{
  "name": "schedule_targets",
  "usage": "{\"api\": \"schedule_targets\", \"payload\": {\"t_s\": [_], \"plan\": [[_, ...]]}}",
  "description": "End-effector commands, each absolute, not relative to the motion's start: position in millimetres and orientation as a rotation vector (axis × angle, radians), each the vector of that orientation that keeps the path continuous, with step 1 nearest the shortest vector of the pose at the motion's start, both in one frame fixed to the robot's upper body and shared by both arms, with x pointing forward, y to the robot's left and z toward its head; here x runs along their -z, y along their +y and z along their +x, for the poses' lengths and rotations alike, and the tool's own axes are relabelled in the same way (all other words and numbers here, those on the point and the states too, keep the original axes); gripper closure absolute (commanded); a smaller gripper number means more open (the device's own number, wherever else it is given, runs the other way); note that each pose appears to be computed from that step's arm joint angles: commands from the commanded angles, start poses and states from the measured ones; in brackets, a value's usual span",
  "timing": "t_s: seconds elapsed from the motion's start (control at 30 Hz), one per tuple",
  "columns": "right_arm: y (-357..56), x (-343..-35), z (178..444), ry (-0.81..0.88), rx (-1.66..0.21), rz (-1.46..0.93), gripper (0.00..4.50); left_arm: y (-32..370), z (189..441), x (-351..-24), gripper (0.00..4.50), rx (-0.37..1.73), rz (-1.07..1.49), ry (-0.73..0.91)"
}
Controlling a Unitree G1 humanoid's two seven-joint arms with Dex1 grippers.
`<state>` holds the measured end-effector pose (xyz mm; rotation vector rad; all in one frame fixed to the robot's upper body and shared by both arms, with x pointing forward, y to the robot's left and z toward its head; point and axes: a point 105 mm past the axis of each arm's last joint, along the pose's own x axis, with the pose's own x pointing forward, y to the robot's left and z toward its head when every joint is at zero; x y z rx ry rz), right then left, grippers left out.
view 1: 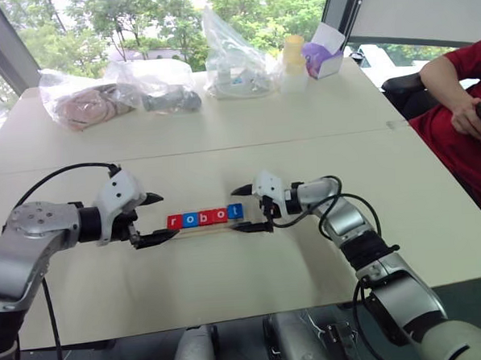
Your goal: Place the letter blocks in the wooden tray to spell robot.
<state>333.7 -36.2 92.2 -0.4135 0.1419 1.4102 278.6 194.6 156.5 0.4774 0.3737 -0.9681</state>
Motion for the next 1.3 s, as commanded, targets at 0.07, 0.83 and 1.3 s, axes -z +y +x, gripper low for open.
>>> {"api": "schedule_targets", "payload": {"t_s": [0.07,0.83,1.3], "plan": [[-30,-101,328,0.104,-1.441,-0.409,0.03,192,281,-164,0.0,0.973,0.515,0.341],[-25,-106,316,0.095,-1.482,-0.386,0.03,194,282,-161,0.0,0.96,0.525,0.35],[-24,-109,329,0.07,-1.418,-0.355,0.03,193,281,-157,0.0,0.958,0.535,0.358]]}}
